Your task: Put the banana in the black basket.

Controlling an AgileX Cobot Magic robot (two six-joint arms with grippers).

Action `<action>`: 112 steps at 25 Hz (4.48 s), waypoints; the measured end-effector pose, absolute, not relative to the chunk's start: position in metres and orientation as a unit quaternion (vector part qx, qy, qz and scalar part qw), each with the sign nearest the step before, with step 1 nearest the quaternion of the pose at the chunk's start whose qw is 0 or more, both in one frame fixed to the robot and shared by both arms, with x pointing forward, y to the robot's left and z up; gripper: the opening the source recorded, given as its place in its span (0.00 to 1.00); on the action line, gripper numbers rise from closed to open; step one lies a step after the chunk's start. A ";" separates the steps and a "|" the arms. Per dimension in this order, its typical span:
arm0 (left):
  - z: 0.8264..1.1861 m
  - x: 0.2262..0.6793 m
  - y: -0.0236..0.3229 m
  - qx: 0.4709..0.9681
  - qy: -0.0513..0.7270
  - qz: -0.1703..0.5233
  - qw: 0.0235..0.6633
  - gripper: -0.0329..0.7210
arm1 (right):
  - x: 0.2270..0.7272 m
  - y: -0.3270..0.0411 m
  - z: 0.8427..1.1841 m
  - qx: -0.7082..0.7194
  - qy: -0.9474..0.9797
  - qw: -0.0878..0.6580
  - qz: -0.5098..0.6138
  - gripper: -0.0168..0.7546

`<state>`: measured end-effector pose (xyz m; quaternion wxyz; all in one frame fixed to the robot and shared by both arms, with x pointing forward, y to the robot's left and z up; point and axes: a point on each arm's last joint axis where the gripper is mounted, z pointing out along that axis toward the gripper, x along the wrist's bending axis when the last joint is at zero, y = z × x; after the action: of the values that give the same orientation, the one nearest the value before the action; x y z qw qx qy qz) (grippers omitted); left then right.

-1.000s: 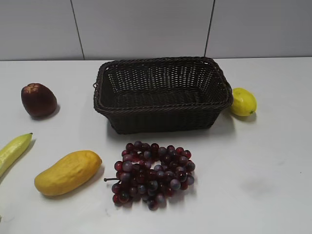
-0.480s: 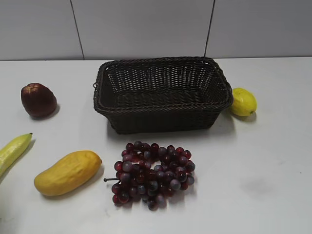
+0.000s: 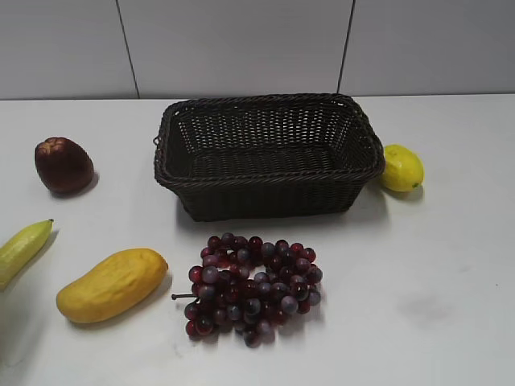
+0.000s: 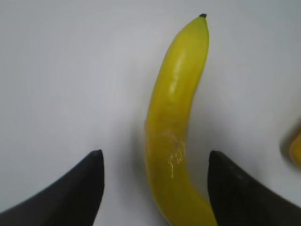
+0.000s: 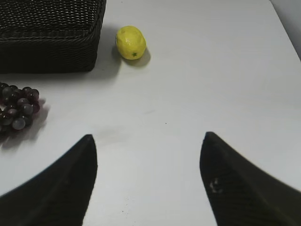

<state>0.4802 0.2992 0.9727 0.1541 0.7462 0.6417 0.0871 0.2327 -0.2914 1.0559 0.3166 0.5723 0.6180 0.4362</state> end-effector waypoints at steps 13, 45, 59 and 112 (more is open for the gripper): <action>0.927 0.502 0.288 0.796 0.596 0.050 0.092 0.93 | 0.233 -0.291 1.056 0.572 0.618 0.317 0.436 0.69; 0.953 0.494 0.284 0.791 0.602 0.024 0.101 0.58 | 0.233 -0.291 1.056 0.572 0.618 0.317 0.436 0.69; 1.119 0.560 0.264 0.828 0.482 0.210 0.193 0.58 | 0.233 -0.291 1.056 0.572 0.618 0.317 0.436 0.69; 1.020 0.620 0.000 0.930 0.073 0.341 0.118 0.93 | 0.233 -0.291 1.056 0.572 0.618 0.317 0.436 0.69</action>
<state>0.6198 0.0004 1.0196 0.1182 0.9298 0.0728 0.3408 0.2327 -0.2914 1.0559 0.3166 0.5723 0.6180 0.4362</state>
